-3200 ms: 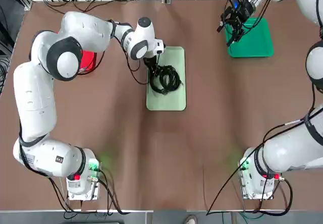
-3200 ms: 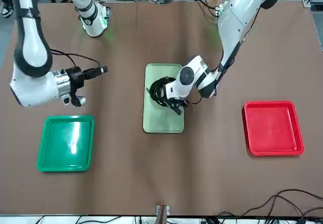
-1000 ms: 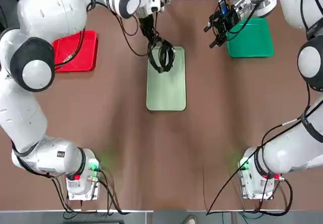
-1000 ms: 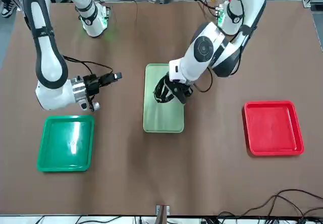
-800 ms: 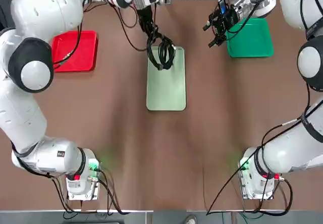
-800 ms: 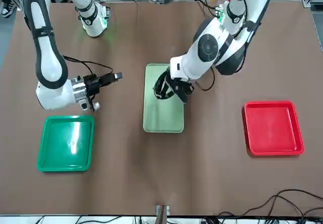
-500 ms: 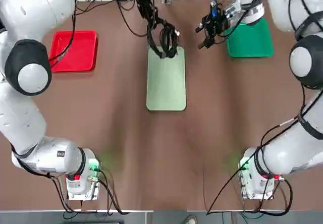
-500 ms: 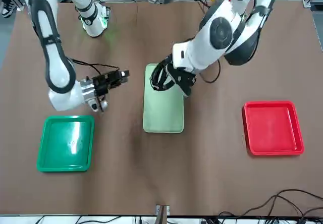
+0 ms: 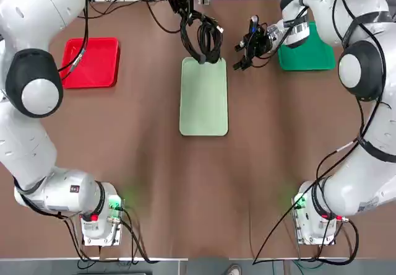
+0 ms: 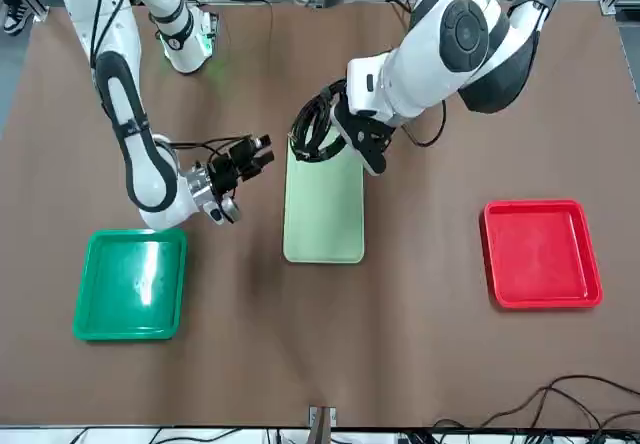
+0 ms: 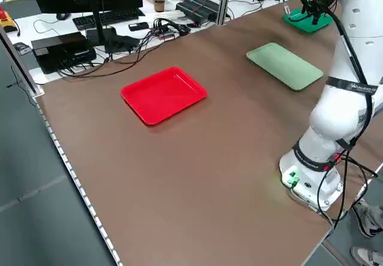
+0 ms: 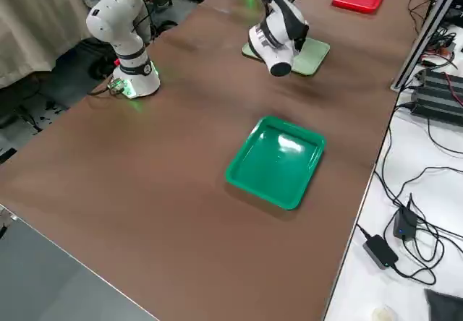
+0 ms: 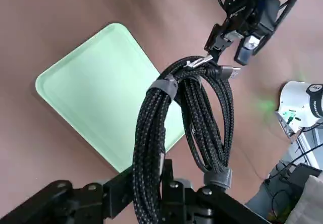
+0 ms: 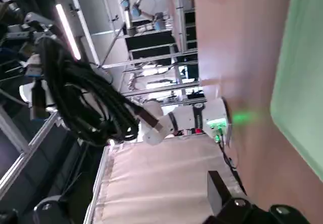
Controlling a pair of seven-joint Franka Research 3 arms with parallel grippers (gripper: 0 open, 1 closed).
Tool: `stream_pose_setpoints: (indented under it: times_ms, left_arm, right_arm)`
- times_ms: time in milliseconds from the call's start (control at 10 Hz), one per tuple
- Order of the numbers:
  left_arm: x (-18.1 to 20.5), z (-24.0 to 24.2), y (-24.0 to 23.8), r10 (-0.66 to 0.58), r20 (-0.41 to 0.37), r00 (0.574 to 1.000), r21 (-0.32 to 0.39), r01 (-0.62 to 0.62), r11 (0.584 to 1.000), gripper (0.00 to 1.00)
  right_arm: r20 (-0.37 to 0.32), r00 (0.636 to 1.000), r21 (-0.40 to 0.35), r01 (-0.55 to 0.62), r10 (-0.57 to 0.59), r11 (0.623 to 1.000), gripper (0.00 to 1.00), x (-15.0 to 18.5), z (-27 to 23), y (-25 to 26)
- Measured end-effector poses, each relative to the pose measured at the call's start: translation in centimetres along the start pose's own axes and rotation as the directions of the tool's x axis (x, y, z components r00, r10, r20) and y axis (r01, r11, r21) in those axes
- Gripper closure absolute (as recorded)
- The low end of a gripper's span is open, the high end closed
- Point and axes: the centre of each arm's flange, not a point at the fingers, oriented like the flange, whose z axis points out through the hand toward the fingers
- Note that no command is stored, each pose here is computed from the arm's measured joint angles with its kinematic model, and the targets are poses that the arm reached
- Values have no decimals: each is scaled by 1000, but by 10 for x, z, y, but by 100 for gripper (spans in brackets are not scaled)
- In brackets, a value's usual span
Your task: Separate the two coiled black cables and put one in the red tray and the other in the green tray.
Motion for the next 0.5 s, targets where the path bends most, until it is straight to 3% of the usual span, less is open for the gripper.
stream_pose_setpoints:
  times_ms: [300,500]
  left_arm:
    - [0,3,6,-12,4,1000,-1,12,1000,78]
    - [3,1,8,-27,-18,999,-7,27,1000,78]
  right_arm:
    - [-19,999,116,37,-35,993,0,6,9,-17]
    - [-20,997,148,78,-76,986,0,10,29,-19]
